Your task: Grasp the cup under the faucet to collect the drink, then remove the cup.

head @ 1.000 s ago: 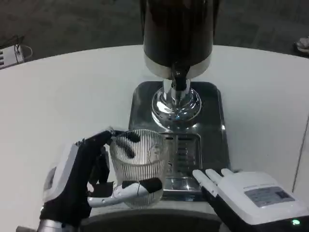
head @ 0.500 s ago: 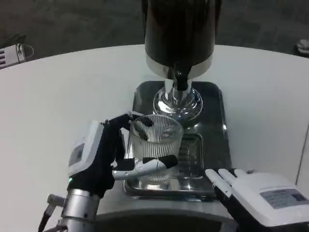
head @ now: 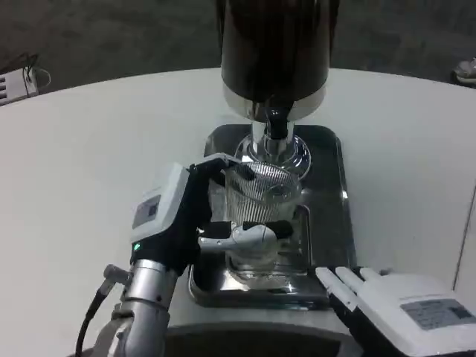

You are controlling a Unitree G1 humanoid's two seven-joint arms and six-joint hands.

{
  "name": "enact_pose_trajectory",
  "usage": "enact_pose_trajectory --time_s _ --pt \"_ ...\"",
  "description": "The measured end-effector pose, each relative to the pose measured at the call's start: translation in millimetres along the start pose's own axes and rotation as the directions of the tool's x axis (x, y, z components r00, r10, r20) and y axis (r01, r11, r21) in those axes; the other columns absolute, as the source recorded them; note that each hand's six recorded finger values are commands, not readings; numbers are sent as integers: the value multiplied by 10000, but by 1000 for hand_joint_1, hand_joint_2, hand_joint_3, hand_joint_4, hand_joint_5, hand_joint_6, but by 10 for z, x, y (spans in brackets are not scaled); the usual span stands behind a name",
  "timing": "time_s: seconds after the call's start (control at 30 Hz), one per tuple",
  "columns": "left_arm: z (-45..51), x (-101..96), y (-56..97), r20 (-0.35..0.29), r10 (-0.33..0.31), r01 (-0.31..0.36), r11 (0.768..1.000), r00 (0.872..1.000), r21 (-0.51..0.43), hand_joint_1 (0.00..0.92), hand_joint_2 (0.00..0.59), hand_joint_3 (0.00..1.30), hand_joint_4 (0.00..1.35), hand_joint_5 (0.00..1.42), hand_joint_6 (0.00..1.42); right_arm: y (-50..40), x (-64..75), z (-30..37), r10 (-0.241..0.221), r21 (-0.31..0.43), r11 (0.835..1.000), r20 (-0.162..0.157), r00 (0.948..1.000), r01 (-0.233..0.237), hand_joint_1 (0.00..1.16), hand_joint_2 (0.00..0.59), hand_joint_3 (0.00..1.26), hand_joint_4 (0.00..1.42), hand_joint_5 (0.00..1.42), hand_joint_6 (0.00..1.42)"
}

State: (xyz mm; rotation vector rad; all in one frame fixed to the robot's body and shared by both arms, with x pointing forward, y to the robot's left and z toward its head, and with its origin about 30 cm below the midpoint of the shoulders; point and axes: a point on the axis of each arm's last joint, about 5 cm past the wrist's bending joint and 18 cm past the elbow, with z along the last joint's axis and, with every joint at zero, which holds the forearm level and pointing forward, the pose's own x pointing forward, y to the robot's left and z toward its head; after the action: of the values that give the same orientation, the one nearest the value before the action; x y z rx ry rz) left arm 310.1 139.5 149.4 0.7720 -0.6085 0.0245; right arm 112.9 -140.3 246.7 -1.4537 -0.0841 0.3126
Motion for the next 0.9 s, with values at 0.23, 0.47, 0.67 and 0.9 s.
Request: enact_pose_trajectory --time_s 0.23,0.47,0.67,0.9 --pt "-2 27 -7 266 -36 22 9986 9996 532 587 0 905 1025 1226 1424 -1 -7 -24 -27 50 10000 -48 10000 27 454 460 0 0 0 0" --pt "33 89 -18 368 -160 130 9967 9992 799 537 0 769 826 1087 1374 -5 -10 -38 -5 141 9999 87 10000 4 448 462 0 0 0 0" --pt "41 108 -17 391 -241 203 9954 9989 935 420 24 613 654 954 1279 -9 -12 -52 81 134 9999 37 10000 -81 440 465 0 0 0 0" --pt "21 94 -29 208 -375 350 9933 9991 1100 333 60 505 591 899 1207 -11 -13 -64 188 206 9996 51 9998 -189 434 467 0 0 0 0"
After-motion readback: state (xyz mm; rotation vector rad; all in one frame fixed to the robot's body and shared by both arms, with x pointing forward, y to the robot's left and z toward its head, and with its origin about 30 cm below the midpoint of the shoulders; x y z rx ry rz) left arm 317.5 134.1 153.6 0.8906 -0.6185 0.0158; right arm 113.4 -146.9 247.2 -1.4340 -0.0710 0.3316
